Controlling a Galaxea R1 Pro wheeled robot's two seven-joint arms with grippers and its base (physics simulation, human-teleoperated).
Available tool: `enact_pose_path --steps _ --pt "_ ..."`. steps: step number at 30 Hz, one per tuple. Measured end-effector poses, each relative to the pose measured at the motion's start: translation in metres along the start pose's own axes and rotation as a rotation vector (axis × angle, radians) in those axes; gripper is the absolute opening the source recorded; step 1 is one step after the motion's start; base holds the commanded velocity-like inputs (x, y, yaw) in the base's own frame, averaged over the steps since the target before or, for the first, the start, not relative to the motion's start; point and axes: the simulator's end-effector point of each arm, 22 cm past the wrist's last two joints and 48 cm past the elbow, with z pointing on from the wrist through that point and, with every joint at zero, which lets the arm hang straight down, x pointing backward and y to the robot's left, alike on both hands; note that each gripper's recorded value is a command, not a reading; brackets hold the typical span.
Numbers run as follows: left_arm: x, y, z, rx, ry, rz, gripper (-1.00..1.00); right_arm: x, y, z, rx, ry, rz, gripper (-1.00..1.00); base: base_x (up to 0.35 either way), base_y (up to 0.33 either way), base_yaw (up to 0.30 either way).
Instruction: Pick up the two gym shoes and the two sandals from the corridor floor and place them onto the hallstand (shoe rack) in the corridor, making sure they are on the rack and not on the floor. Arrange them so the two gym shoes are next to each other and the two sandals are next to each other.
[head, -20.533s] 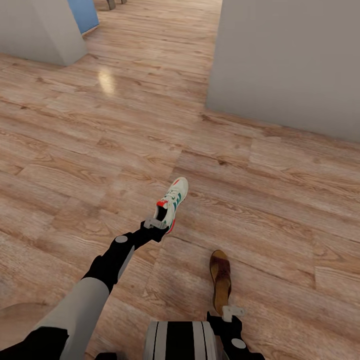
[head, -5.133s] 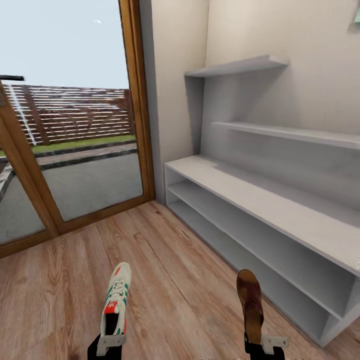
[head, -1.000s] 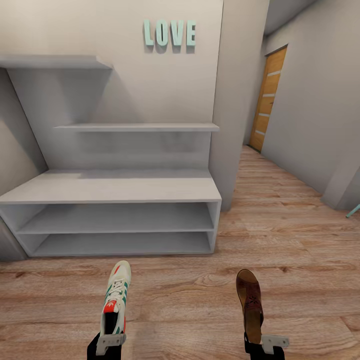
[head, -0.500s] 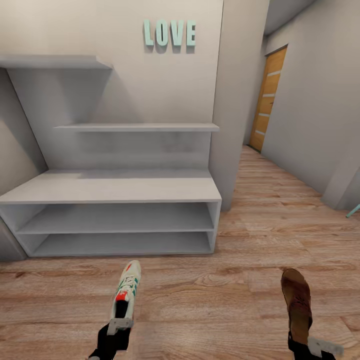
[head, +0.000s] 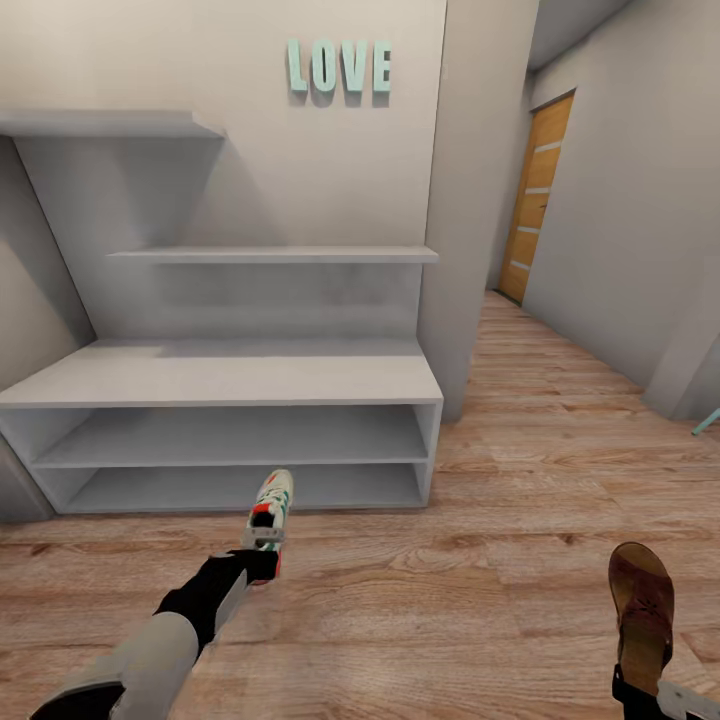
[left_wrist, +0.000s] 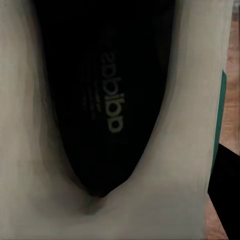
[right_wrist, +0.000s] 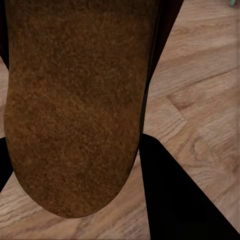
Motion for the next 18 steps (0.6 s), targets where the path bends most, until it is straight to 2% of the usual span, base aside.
enact_pose_path --steps 6,12,18 --pt "-0.064 0.002 -0.009 -0.003 0.004 -0.003 -1.00 0.000 0.003 -0.001 -0.004 -0.001 0.003 -1.00 0.000 0.000 0.000" --pt "-0.086 0.005 -0.014 -0.009 0.011 -0.005 -1.00 0.001 0.007 -0.002 -0.008 0.001 0.004 -1.00 0.000 0.000 0.000" --pt "-0.117 0.013 -0.022 -0.024 -0.059 -0.011 -1.00 0.007 0.011 -0.001 -0.012 0.004 0.006 -1.00 0.000 0.000 0.000"
